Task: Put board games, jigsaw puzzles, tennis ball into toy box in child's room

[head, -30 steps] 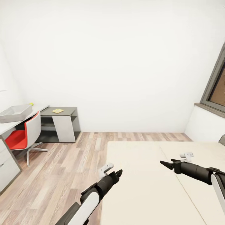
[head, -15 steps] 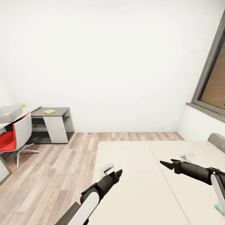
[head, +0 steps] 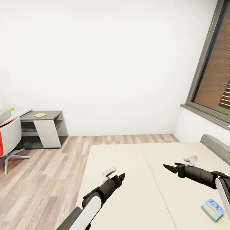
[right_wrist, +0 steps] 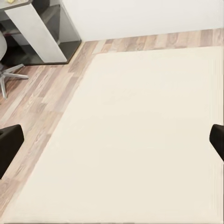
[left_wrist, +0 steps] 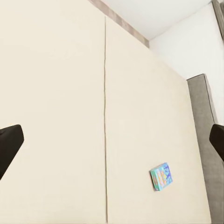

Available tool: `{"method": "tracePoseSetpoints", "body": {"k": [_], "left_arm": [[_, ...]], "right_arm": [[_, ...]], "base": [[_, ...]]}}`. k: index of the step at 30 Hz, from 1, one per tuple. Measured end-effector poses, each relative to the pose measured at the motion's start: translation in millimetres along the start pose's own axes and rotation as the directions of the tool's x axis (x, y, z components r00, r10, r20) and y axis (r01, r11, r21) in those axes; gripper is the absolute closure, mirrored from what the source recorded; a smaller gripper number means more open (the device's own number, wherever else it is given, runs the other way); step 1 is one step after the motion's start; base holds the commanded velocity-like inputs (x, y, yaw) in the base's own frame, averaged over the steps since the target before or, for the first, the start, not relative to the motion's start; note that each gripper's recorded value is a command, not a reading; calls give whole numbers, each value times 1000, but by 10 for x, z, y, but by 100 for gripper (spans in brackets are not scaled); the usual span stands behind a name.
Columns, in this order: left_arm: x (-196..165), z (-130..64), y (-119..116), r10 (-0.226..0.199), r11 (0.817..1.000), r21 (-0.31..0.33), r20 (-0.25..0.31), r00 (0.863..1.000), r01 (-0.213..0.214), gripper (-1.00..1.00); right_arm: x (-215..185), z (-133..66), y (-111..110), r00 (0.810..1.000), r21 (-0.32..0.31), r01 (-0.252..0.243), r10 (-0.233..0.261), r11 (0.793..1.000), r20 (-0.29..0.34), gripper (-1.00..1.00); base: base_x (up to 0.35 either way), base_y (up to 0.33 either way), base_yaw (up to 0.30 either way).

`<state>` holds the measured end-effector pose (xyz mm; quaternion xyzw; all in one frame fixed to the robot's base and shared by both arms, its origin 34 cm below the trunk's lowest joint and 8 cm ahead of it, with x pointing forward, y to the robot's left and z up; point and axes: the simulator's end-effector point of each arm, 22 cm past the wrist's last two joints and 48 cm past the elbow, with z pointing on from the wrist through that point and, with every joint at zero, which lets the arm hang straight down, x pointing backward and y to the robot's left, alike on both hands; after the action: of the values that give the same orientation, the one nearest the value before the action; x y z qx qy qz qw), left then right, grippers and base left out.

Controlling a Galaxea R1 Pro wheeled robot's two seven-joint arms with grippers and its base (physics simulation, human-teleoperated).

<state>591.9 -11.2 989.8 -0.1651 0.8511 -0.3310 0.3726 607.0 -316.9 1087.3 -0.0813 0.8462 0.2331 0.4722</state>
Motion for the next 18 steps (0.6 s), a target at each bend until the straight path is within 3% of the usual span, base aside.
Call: {"method": "tracePoseSetpoints", "body": {"k": [18], "left_arm": [[-1, -2, 0, 0, 1000, 0, 0, 1000, 0, -100]], "right_arm": [[-1, -1, 3, 1000, -1, 0, 0, 1000, 1, -100]], "base": [[0, -305, -7]]}}
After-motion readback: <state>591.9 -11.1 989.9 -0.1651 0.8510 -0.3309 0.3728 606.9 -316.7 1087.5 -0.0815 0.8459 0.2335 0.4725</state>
